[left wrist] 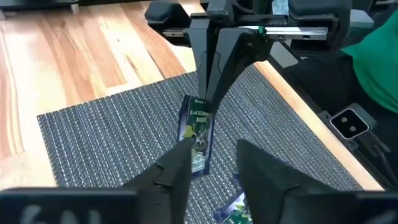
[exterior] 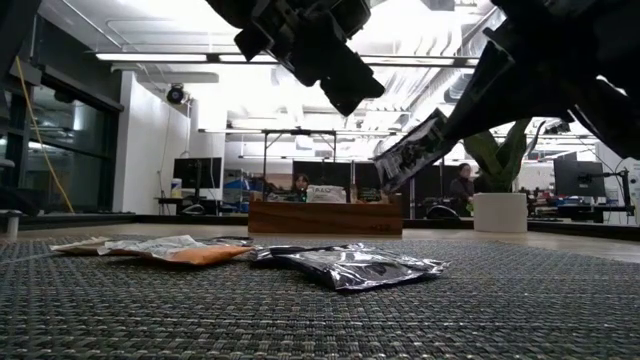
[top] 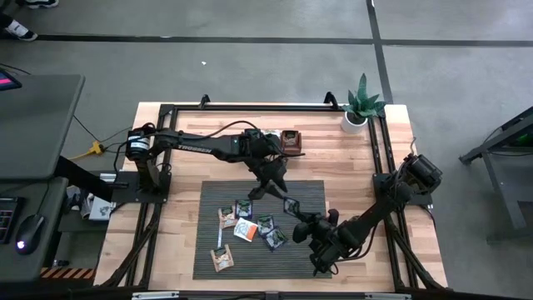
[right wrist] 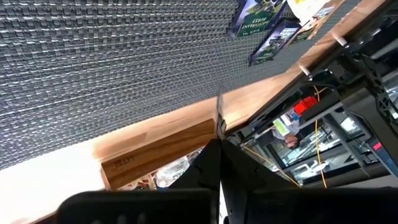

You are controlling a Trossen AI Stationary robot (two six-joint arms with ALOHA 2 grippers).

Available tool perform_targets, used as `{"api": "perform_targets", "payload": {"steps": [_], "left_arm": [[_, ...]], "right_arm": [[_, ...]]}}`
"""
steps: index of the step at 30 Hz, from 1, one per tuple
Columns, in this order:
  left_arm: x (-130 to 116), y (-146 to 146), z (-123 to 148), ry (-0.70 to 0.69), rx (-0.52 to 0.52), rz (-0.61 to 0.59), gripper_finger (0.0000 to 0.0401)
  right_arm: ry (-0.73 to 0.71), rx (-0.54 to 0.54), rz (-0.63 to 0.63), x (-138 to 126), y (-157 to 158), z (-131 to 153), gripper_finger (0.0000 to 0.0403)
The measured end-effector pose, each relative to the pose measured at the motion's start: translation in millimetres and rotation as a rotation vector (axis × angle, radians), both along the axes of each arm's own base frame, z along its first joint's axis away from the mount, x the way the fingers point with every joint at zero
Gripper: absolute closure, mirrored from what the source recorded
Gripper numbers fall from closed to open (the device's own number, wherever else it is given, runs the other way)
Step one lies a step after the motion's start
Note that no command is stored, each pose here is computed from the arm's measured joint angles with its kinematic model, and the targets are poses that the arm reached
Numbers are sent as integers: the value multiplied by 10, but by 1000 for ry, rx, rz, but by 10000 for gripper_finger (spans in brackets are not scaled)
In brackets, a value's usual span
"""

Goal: Pick & Place Tea
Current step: Put the purple tea bag into the left compartment of the wooden organizer

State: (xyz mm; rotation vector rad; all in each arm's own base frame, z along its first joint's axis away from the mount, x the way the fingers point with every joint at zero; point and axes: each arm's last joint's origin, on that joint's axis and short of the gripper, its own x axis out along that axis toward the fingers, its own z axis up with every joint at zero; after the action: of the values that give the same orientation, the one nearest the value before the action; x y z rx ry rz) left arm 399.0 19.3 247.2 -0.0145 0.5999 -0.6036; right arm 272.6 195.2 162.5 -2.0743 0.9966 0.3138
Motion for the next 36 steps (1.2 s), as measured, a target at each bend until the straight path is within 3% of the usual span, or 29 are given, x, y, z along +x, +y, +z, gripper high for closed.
{"api": "perform_targets", "payload": {"steps": [8,24,36], "left_arm": [[-4,-8,2,18,-43,-7,221],[-2,-3,-1,41,-55,29,219],[28,3,-87,71,-56,45,219]], "right_arm": [[18,-30,22,3,2,2,403],[9,-176,91,65,37,51,403],[1,-207,138,125,71,85,403]]}}
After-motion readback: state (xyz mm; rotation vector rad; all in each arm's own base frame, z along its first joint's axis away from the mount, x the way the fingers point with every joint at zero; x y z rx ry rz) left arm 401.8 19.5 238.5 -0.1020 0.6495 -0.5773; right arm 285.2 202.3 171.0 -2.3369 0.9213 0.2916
